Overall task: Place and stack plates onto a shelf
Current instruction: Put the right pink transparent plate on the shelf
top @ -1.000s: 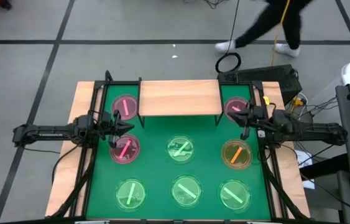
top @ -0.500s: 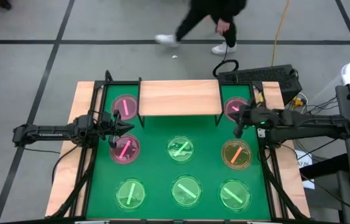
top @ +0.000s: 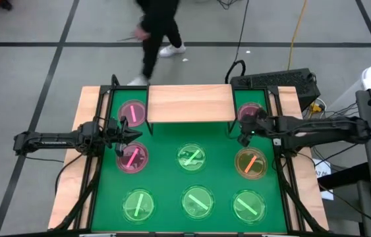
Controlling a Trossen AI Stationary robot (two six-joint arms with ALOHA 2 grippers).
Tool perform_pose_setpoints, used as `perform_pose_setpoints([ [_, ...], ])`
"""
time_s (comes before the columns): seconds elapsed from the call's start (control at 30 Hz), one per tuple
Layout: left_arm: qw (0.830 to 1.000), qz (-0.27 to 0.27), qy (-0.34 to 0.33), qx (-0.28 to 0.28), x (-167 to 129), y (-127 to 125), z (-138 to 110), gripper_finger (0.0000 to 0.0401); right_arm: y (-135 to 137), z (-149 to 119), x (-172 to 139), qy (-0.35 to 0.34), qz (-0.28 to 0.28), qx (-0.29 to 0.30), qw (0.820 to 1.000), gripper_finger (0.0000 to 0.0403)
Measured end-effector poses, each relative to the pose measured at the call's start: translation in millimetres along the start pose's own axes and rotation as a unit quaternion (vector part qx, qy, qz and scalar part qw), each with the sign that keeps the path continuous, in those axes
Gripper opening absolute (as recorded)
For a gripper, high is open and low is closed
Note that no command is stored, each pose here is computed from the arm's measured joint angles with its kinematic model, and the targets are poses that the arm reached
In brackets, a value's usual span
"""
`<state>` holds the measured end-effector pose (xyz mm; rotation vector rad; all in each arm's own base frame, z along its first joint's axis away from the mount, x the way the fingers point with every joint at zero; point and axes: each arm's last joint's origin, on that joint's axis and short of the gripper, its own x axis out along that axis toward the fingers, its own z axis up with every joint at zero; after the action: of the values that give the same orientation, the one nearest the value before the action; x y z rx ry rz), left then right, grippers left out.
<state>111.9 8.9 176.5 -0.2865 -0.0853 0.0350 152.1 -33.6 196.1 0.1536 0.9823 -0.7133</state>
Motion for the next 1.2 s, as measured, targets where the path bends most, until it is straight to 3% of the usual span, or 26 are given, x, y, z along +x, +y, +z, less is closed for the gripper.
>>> perform_pose_setpoints([
  [0.23, 1.000, 0.000, 0.000, 0.000, 0, 0, 0, 0.0015, -2, -8, 13, 0.087, -0.020, 0.064, 0.994, 0.0149],
  [0.63, 1.000, 0.000, 0.000, 0.000, 0, 0, 0, 0.0015, 1, -14, 39, 0.176, -0.073, -0.001, 0.982, 0.0145],
  [0.8, 1.000, 0.000, 0.000, 0.000, 0, 0, 0, 0.0015, 6, -17, 51, 0.202, -0.083, -0.013, 0.976, 0.0163],
  [1.0, 1.000, 0.000, 0.000, 0.000, 0, 0, 0, 0.0015, 7, -16, 62, 0.209, -0.094, -0.002, 0.973, 0.0188],
  [1.2, 1.000, 0.000, 0.000, 0.000, 0, 0, 0, 0.0015, 4, -15, 70, 0.211, -0.111, 0.014, 0.971, 0.0183],
])
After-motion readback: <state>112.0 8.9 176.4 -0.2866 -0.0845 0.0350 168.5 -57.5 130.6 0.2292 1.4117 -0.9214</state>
